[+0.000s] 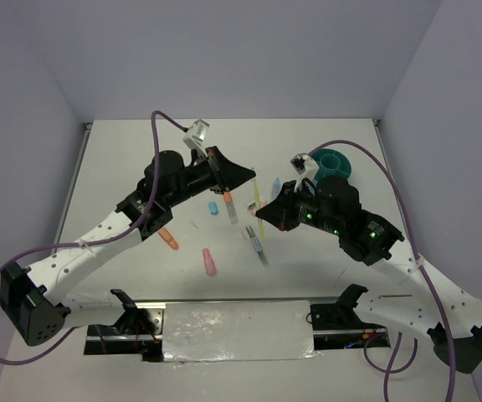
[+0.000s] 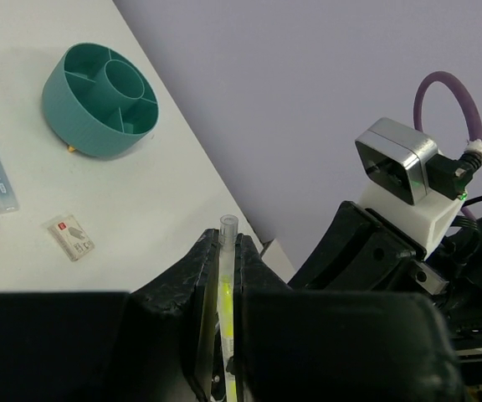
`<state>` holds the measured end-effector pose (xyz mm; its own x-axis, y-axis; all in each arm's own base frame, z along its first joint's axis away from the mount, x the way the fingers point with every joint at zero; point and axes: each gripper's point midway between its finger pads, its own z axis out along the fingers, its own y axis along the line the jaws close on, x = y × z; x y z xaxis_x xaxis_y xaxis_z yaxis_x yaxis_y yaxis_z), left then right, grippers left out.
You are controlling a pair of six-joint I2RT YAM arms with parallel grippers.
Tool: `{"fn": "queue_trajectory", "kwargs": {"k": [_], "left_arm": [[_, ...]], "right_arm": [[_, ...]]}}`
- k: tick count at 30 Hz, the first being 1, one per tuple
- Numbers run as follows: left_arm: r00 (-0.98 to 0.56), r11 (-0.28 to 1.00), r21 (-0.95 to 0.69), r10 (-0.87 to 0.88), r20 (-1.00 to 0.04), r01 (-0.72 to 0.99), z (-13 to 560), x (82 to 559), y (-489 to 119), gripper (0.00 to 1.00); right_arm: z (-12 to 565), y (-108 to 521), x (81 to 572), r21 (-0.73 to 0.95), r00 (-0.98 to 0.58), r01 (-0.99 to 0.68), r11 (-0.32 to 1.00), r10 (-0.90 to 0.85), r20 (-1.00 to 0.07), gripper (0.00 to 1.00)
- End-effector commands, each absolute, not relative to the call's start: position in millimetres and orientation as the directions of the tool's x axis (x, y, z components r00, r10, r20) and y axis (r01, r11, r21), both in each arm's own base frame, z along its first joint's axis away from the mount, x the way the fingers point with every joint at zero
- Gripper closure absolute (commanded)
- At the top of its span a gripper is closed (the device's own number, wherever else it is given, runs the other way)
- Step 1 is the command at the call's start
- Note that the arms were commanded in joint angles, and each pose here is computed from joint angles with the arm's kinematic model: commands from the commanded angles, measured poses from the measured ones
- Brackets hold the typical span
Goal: Sort the stationery into containers
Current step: Close the pen cap on the pen.
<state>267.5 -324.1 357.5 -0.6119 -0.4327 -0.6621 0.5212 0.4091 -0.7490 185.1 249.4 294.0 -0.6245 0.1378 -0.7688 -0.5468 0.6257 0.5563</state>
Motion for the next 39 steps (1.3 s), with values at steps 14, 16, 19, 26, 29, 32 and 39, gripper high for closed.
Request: {"fn": "queue_trajectory", "kwargs": {"k": [14,16,19,26,29,32,39], "left_arm": [[-0.578,0.384,-0.725,-0.439,-0.688,0.572,370.8,266.3,-327.8,1.0],[-0.566,0.405,-0.718,-0.443,-0.696,0.566,371.3,269.6,-325.5,1.0],[-0.55,0.431,-0.709,-0.447,-0.705,0.559,373.6,273.3,-322.4,1.0],[-0.546,0.431,-0.706,-0.448,-0.708,0.561,374.2,276.7,-324.9,1.0],[-0.56,0.416,-0.713,-0.441,-0.701,0.565,371.0,275.3,-329.0,1.0],[-0.561,0.412,-0.717,-0.448,-0.697,0.562,370.4,275.0,-328.3,1.0],[-0.553,0.412,-0.713,-0.45,-0.701,0.568,374.8,273.4,-326.4,1.0]], "right_arm": [[317.0,252.4,192.2,0.539,-0.584,-0.568,0.622,0.157,-0.796,1.0],[316.1,252.9,191.3,0.539,-0.585,-0.572,0.618,0.154,-0.796,1.0],[316.0,255.3,187.8,0.541,-0.588,-0.588,0.601,0.14,-0.796,1.0],[316.6,254.1,186.1,0.536,-0.585,-0.593,0.601,0.136,-0.8,1.0],[314.4,252.4,187.7,0.532,-0.589,-0.582,0.615,0.132,-0.797,1.0],[314.6,252.5,188.5,0.532,-0.59,-0.579,0.617,0.134,-0.797,1.0],[313.8,252.2,191.2,0.534,-0.592,-0.566,0.628,0.142,-0.794,1.0]]}}
